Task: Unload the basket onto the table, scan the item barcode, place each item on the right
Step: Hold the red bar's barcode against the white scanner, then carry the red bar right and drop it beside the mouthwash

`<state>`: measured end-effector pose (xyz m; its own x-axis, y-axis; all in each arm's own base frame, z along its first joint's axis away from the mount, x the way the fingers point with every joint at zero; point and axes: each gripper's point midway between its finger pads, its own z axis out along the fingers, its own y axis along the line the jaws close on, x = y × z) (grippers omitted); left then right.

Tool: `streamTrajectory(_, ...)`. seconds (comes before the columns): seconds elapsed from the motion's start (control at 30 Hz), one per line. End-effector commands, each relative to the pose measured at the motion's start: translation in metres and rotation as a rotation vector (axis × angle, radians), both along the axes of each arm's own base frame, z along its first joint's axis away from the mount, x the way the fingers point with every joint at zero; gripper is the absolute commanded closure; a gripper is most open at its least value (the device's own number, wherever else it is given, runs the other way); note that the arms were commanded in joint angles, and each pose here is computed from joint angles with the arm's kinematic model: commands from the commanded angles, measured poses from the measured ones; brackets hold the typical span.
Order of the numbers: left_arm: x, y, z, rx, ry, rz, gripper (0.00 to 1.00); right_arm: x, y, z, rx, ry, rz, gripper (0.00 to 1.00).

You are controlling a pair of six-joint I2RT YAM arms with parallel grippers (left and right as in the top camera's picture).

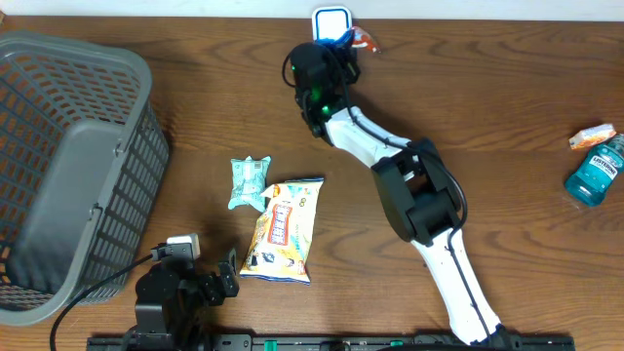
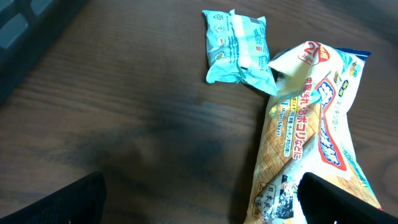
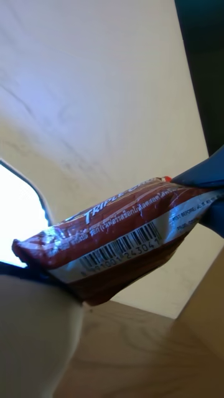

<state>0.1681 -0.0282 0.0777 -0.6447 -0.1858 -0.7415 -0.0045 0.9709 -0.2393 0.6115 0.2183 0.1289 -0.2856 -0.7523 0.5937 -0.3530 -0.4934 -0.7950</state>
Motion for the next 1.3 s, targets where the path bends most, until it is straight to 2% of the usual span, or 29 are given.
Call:
streamTrajectory(0.0, -0.008, -0.001, -0.016, -0.006, 0.066, -0.002, 0.02, 0.001, 0.009, -0.029, 0.003, 0.036, 0.033, 0.99)
streamTrajectory(0.2, -0.008, -0.001, -0.016, -0.006, 0.066, -0.002, 0.02, -0.002, 0.018, -0.065, -0.013, 0.084, 0.064, 0.99)
streamTrajectory(0.47, -0.008, -0.001, -0.016, -0.006, 0.066, -0.002, 0.02, -0.008, 0.026, -0.081, 0.052, 0.106, 0.069, 0.99)
streamTrajectory(0.77, -0.008, -0.001, -0.016, -0.006, 0.065, -0.002, 0.02, -0.003, 0.050, -0.091, 0.119, 0.143, 0.204, 0.99)
streamTrajectory(1.0, -0.008, -0.001, -0.016, -0.006, 0.065, -0.002, 0.02, 0.004, 0.032, -0.105, 0.133, 0.156, 0.179, 0.99)
streamTrajectory(1.13, -0.008, -0.001, -0.016, -0.006, 0.065, -0.002, 0.02, 0.006, 0.028, -0.101, 0.138, 0.137, 0.165, 0.99)
streamTrajectory(1.27, -0.008, -0.001, -0.016, -0.006, 0.065, -0.002, 0.02, 0.010, 0.030, -0.061, 0.193, 0.055, 0.162, 0.99)
